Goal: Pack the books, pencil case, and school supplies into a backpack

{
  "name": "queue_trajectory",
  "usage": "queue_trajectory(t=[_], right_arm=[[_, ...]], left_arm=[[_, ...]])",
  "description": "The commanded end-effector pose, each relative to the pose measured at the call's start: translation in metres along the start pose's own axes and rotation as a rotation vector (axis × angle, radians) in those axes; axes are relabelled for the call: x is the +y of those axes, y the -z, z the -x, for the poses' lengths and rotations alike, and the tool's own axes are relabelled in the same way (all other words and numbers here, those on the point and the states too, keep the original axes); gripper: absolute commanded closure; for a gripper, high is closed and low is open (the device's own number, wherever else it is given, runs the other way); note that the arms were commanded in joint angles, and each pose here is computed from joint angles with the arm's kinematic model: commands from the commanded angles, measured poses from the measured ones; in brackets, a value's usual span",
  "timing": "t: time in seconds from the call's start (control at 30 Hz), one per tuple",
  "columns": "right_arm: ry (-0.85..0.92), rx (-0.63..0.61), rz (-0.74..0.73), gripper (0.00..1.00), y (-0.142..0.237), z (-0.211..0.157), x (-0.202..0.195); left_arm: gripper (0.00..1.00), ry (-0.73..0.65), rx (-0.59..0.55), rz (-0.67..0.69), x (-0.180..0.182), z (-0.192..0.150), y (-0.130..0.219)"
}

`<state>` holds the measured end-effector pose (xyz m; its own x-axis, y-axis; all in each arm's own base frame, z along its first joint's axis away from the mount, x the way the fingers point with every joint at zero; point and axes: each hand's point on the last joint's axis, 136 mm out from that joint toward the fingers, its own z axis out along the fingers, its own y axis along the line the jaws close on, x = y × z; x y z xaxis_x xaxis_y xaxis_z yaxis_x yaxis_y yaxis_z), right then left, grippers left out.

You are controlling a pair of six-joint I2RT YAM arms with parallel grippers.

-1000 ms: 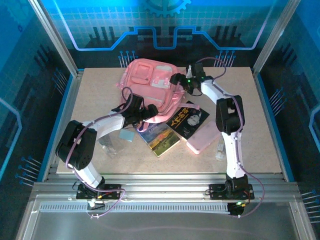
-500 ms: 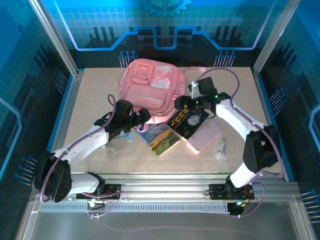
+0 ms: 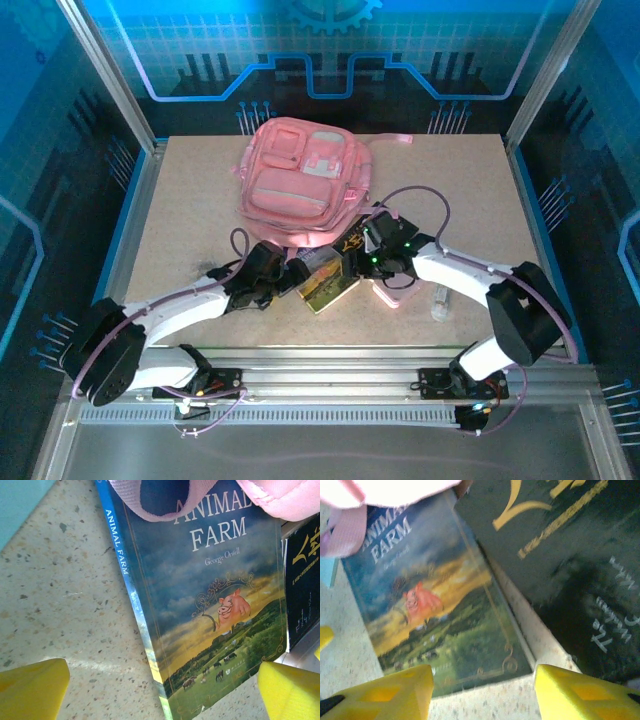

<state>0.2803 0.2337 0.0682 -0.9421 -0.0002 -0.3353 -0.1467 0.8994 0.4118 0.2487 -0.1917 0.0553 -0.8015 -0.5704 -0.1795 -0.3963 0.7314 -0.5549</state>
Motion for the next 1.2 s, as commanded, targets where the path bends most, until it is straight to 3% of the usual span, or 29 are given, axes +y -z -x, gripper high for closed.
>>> queue_trajectory(t=[0.0, 0.27, 0.43, 0.63, 1.0, 1.17], right_arm=[[0.025, -0.058, -0.025, 0.45, -0.017, 0.016, -0.002], [0.058, -0.007, -0.047, 0.57, -0.039, 0.009, 0.002], [0.029, 0.048, 0.033, 0.67, -0.046, -0.011, 0.014], [0.019, 0.1, 0.1, 0.68, -0.045, -0.024, 0.031], [-0.031, 0.192, 0.132, 0.7, -0.06, -0.04, 0.032], [-0.034, 0.194, 0.142, 0.71, -0.061, -0.04, 0.034]], left_arm=[[0.05, 0.047, -0.019, -0.012, 0.001, -0.001, -0.013], [0.11, 0.056, 0.017, 0.007, 0.003, -0.01, -0.034], [0.15, 0.06, 0.042, -0.022, -0.001, -0.015, -0.046], [0.18, 0.052, 0.056, -0.03, -0.005, -0.019, -0.051], [0.37, 0.006, 0.047, -0.139, -0.03, -0.019, -0.042], [0.38, -0.016, 0.035, -0.19, -0.043, -0.018, -0.032]])
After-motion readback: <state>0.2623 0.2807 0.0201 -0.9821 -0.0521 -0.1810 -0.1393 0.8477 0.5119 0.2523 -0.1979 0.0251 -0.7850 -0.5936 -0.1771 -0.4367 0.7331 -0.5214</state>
